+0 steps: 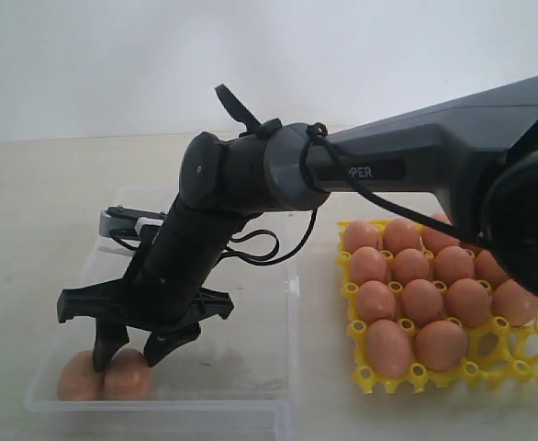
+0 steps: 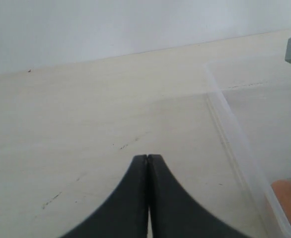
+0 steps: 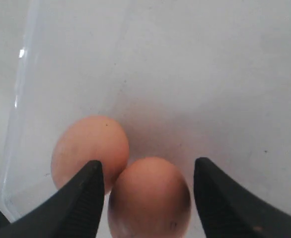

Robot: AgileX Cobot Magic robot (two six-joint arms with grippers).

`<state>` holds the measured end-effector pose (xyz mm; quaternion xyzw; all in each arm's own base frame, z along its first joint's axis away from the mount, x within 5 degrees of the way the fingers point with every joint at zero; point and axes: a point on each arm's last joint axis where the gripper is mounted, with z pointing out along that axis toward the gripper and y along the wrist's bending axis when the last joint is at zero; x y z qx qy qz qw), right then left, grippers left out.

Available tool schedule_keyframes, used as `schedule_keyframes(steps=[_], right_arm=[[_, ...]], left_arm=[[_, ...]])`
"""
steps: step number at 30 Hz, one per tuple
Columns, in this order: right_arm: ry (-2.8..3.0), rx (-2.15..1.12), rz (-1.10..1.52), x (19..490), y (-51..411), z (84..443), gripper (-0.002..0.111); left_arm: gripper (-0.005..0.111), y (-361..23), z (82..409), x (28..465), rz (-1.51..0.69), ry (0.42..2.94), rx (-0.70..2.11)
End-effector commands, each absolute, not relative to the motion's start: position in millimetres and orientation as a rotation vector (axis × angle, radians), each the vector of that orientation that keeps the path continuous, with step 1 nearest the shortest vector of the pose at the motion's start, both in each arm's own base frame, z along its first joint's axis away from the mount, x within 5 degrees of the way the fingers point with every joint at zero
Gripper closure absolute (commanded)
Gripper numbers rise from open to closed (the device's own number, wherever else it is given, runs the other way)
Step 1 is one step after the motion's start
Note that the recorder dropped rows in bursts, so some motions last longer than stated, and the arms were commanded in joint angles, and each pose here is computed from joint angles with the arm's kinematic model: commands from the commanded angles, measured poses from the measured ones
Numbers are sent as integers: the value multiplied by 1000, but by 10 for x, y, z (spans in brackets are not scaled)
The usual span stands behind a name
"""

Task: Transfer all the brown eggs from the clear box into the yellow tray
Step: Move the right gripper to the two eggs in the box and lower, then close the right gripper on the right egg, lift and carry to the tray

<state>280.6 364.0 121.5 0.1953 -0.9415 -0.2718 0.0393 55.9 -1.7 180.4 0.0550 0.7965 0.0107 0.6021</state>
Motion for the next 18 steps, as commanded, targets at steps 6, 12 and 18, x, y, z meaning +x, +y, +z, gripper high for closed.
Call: schedule_keyframes(steps=[6, 12, 18], right_arm=[[-2874, 546, -807, 2798, 3670, 1070, 55], [-2871, 544, -795, 2798, 3667, 1026, 60], [-2867, 601, -799, 2796, 3666, 1026, 86]], left_arm=[[107, -21, 1829, 562, 15, 1828, 124], [107, -21, 1829, 562, 15, 1828, 124], [107, -21, 1829, 562, 15, 1828, 124]])
